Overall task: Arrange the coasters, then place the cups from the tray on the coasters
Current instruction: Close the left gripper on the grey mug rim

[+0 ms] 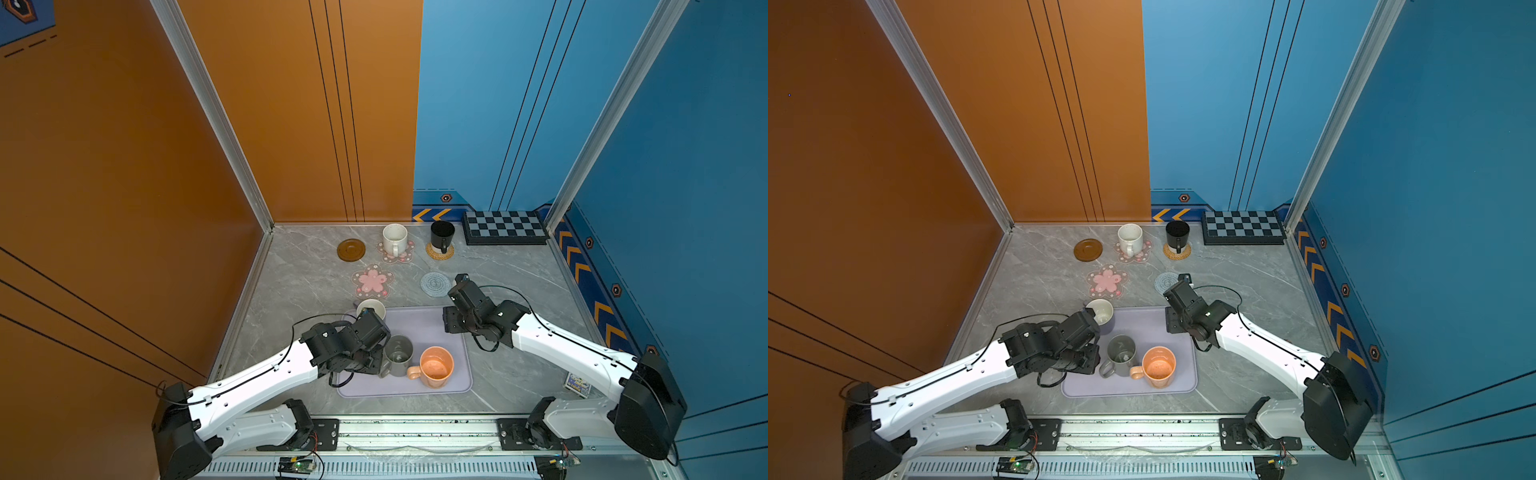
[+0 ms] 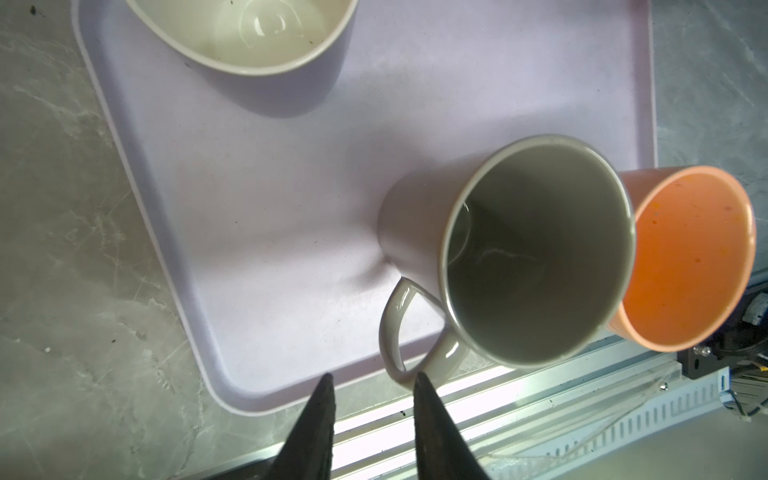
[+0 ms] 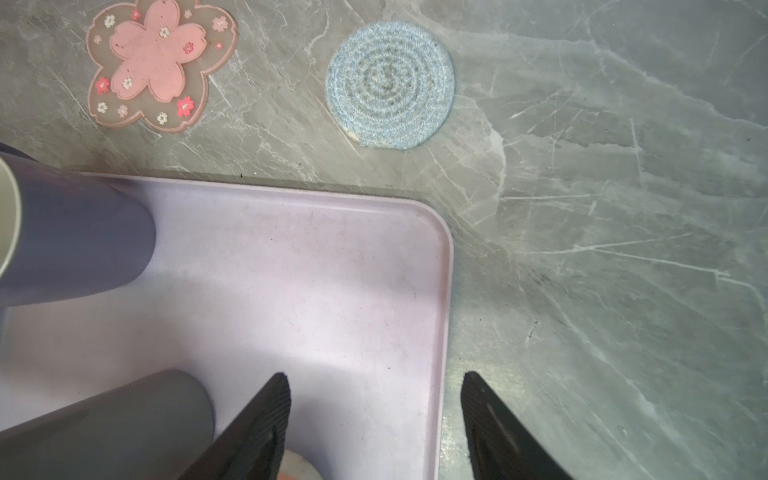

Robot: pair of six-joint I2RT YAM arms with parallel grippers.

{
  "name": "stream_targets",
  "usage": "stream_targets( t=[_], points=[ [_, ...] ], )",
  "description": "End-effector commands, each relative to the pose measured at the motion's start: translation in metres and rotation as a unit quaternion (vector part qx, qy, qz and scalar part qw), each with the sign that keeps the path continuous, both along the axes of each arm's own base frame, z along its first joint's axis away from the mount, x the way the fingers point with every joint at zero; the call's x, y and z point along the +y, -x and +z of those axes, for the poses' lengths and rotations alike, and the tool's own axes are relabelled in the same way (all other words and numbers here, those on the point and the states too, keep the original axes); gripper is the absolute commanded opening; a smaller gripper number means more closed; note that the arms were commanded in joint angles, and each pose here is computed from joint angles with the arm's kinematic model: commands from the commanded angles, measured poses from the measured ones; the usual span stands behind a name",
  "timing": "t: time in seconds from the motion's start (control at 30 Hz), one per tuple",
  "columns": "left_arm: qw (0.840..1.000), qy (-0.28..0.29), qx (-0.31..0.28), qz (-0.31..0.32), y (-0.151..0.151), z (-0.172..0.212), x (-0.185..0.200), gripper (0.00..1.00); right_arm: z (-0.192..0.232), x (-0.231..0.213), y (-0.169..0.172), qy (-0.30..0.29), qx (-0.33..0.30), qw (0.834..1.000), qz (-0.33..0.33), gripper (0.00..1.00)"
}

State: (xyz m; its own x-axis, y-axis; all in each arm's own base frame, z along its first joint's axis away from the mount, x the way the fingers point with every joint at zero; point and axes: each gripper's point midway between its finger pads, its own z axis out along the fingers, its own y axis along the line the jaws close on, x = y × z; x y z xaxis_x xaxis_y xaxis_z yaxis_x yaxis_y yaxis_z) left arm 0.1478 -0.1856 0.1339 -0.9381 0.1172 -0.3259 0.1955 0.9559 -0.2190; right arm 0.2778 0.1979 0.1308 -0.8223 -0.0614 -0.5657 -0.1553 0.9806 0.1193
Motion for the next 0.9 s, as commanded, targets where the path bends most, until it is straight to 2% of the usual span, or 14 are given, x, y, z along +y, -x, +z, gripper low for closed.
stream_targets(
  t=[0.0, 0.13, 0.27, 0.4, 0.6, 0.77, 0.87],
  points=[
    [0.999, -0.006, 0.006, -0.04, 0.014, 0.007, 0.001, 0.34, 0.019, 0.002, -0.018, 0.007, -0.041, 0.999, -0.001, 0.68],
    [0.996, -0.019, -0.011, -0.087, 0.023, 0.007, -0.007, 0.34, 0.028, -0.001, -0.028, 0.013, -0.056, 0.998, -0.003, 0.68],
    [0.989, -0.067, -0.056, -0.122, 0.02, 0.001, -0.007, 0.41, 0.032, -0.01, -0.037, 0.011, -0.061, 0.998, -0.015, 0.68],
    [0.979, -0.097, -0.084, -0.156, 0.017, -0.002, -0.012, 0.42, 0.035, -0.013, -0.035, 0.004, -0.062, 0.998, -0.012, 0.68],
    [0.972, -0.059, -0.099, -0.207, 0.016, -0.01, -0.03, 0.44, 0.04, -0.017, -0.021, -0.012, -0.074, 0.997, 0.02, 0.7],
    [0.971, -0.026, -0.097, -0.218, 0.013, -0.016, -0.037, 0.46, 0.049, -0.028, -0.011, -0.022, -0.095, 0.995, 0.02, 0.72],
    [0.973, -0.025, -0.087, -0.214, 0.009, -0.023, -0.036, 0.46, 0.054, -0.034, -0.009, -0.026, -0.103, 0.994, 0.013, 0.72]
  ],
)
